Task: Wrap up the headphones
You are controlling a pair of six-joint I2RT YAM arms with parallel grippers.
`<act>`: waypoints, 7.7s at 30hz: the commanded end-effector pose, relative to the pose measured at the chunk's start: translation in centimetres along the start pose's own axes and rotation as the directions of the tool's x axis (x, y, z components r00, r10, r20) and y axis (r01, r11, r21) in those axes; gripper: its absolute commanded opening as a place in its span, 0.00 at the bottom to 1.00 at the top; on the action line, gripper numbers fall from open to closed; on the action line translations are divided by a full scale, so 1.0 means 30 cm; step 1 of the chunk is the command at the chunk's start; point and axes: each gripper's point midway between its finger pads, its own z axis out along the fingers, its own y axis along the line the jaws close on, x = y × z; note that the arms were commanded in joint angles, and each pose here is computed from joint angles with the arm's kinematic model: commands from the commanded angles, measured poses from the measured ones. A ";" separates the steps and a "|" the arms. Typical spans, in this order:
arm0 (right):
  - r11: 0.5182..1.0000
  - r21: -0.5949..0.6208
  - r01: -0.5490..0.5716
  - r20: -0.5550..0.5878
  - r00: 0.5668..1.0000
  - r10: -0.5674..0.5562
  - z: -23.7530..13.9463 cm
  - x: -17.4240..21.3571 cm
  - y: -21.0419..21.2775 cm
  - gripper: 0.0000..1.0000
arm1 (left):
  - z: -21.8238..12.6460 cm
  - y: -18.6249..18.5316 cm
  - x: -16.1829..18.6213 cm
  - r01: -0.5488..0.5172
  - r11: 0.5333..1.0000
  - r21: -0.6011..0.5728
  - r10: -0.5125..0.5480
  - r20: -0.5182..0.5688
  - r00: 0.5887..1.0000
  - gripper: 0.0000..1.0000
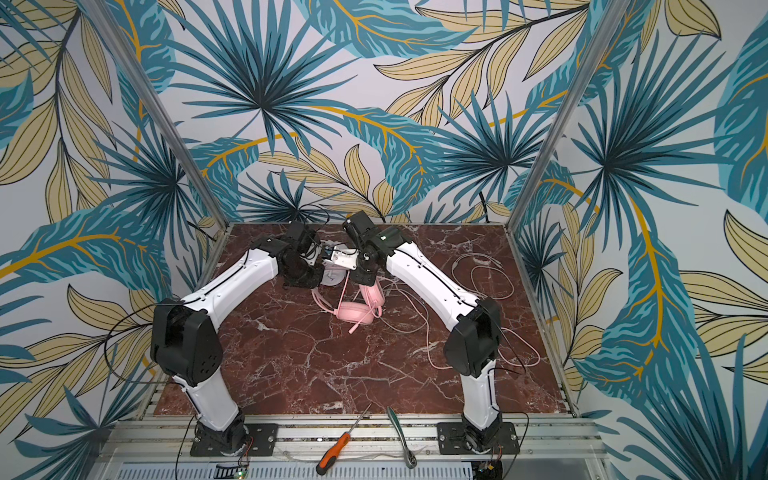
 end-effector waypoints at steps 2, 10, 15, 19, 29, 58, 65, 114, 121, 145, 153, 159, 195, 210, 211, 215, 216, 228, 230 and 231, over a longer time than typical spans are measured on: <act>0.990 0.061 -0.129 0.033 0.991 0.127 -0.025 0.009 -0.098 0.12 | -0.048 -0.007 0.055 -0.072 0.997 0.014 0.072 -0.019 0.997 0.00; 0.961 0.048 -0.274 0.036 0.961 0.273 0.021 0.040 -0.117 0.18 | -0.072 -0.003 0.052 -0.083 0.996 0.011 0.083 -0.001 0.997 0.00; 0.935 0.010 -0.355 0.035 0.934 0.354 0.072 0.077 -0.105 0.18 | -0.087 -0.009 0.052 -0.079 0.996 0.038 0.078 0.006 0.997 0.00; 0.911 -0.016 -0.413 0.045 0.909 0.413 0.107 0.103 -0.093 0.18 | -0.086 -0.011 0.055 -0.067 0.996 0.060 0.067 0.000 0.998 0.00; 0.765 -0.031 -0.644 0.072 0.762 0.644 0.134 0.260 -0.130 0.22 | -0.093 0.005 0.061 -0.039 0.995 0.096 0.040 -0.006 0.999 0.00; 0.517 0.153 -0.842 -0.303 0.458 0.836 0.297 0.696 0.195 0.21 | -0.108 0.012 0.030 0.017 0.988 0.153 -0.017 0.000 1.000 0.00; 0.506 0.175 -0.845 -0.321 0.437 0.840 0.338 0.729 0.215 0.21 | -0.097 0.009 0.029 0.030 0.987 0.159 -0.029 -0.009 1.000 0.00; 0.608 0.029 -0.793 -0.248 0.584 0.773 0.247 0.656 0.256 0.00 | -0.066 0.016 -0.046 0.321 0.874 0.365 -0.333 -0.031 0.942 0.00; 0.598 -0.034 -0.801 -0.210 0.591 0.779 0.238 0.611 0.293 0.00 | -0.070 -0.019 -0.087 0.366 0.806 0.465 -0.393 -0.042 0.919 0.00; 0.732 -0.120 -0.670 -0.055 0.741 0.669 0.211 0.456 0.361 0.00 | -0.079 0.047 -0.193 0.521 0.691 0.502 -0.588 -0.030 0.808 0.00; 0.751 -0.160 -0.641 -0.062 0.765 0.641 0.225 0.387 0.389 0.00 | -0.092 0.051 -0.206 0.554 0.642 0.530 -0.634 -0.038 0.772 0.00; 0.778 -0.178 -0.602 -0.070 0.796 0.601 0.227 0.363 0.430 0.00 | -0.101 0.092 -0.210 0.571 0.638 0.516 -0.661 -0.013 0.750 0.00; 0.921 -0.341 -0.191 -0.027 0.981 0.193 0.098 0.145 0.524 0.00 | -0.007 0.194 -0.206 0.628 0.727 0.280 -0.675 0.120 0.728 0.00; 0.938 -0.343 -0.060 -0.074 0.997 0.036 -0.020 0.077 0.454 0.00 | 0.013 0.193 -0.138 0.581 0.809 0.091 -0.587 0.155 0.794 0.00; 0.936 -0.347 -0.062 -0.088 0.996 0.033 -0.029 0.077 0.454 0.00 | 0.012 0.190 -0.135 0.570 0.818 0.081 -0.575 0.155 0.803 0.00; 0.931 -0.361 -0.058 -0.120 0.993 0.015 -0.061 0.076 0.446 0.00 | 0.014 0.178 -0.117 0.534 0.845 0.035 -0.532 0.152 0.833 0.00; 0.928 -0.368 -0.058 -0.131 0.991 0.009 -0.068 0.079 0.447 0.00 | 0.014 0.177 -0.113 0.526 0.850 0.023 -0.523 0.152 0.839 0.00; 0.963 -0.271 0.012 -0.181 0.981 -0.063 -0.106 0.074 0.400 0.00 | 0.035 0.133 -0.110 0.431 0.900 -0.061 -0.422 0.121 0.899 0.00; 0.971 -0.236 0.027 -0.183 0.981 -0.072 -0.109 0.075 0.376 0.00 | 0.045 0.126 -0.104 0.413 0.907 -0.078 -0.404 0.111 0.908 0.00; 0.972 -0.230 0.037 -0.183 0.980 -0.080 -0.109 0.074 0.373 0.00 | 0.051 0.122 -0.101 0.407 0.910 -0.081 -0.399 0.105 0.911 0.00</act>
